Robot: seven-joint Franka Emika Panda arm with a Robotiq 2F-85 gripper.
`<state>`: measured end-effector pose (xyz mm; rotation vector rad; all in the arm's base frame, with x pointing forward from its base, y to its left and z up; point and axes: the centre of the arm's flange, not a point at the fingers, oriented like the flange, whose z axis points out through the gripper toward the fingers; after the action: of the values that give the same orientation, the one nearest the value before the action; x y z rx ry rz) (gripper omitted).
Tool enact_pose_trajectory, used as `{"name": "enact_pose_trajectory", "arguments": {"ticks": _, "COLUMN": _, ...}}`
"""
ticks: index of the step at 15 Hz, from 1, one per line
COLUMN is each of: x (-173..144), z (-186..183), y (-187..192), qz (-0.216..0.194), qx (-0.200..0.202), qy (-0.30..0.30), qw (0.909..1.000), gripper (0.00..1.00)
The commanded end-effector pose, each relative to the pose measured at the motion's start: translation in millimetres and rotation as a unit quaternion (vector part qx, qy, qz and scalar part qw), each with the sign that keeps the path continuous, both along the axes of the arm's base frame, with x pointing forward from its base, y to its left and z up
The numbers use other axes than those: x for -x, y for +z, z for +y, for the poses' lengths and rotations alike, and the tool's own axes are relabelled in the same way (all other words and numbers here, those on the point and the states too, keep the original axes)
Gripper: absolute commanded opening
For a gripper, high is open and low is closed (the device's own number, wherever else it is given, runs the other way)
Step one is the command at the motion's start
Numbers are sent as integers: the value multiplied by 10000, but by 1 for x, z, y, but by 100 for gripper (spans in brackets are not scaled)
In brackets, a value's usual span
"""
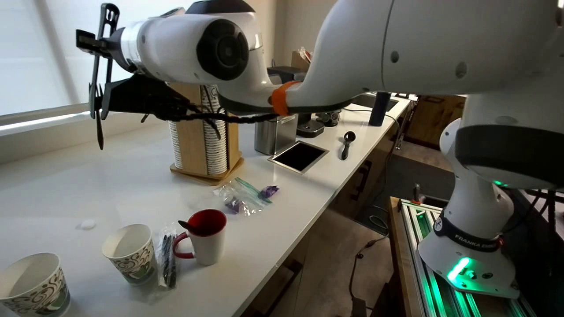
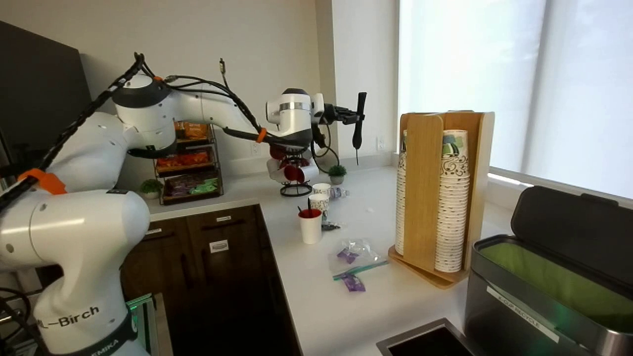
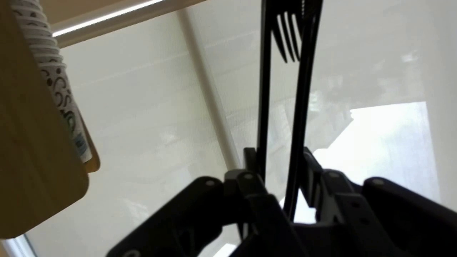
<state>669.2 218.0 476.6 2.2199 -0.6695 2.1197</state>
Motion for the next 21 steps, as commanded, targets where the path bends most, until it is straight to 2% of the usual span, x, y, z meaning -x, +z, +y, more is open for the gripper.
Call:
{"name": "enact_pose_trajectory", "arguments": {"ticks": 1, "x": 76, "z": -19, "y": -38, "qz": -156, "qx": -395, "qy": -587, "qw": 9974, "gripper": 8}}
{"name": "enact_pose_trajectory", "arguments": {"ticks": 5, "x": 123, "z": -47, "y": -73, "qz": 34, "qx": -440, "qy": -1596, "qw": 9862, "gripper": 8}}
{"name": "enact_pose_trajectory", "arguments": {"ticks": 8, "x": 157, "z": -66, "y": -90, "qz": -128, "qx": -692, "qy": -2157, "qw": 9739, "gripper": 8}}
{"name": "enact_pose_trajectory", "arguments": {"ticks": 9, "x": 119, "z": -58, "y": -76, "qz": 198, "qx": -472, "qy": -1866, "qw": 9811, "gripper": 31}}
{"name": "enact_pose_trajectory", "arguments": {"ticks": 11, "x": 139, "z": -66, "y": -81, "qz": 97, "qx": -625, "qy": -2054, "qw": 9766, "gripper": 31}}
{"name": "enact_pose_trajectory", "arguments": {"ticks": 12, "x": 128, "z": -60, "y": -82, "qz": 284, "qx": -603, "qy": -1846, "qw": 9806, "gripper": 8}}
{"name": "enact_pose_trajectory", "arguments": {"ticks": 16, "x": 119, "z": -51, "y": -71, "qz": 865, "qx": -453, "qy": -1218, "qw": 9877, "gripper": 8}}
{"name": "enact_pose_trajectory", "arguments": {"ticks": 21, "x": 123, "z": -59, "y": -59, "qz": 1166, "qx": -449, "qy": -604, "qw": 9903, "gripper": 8}}
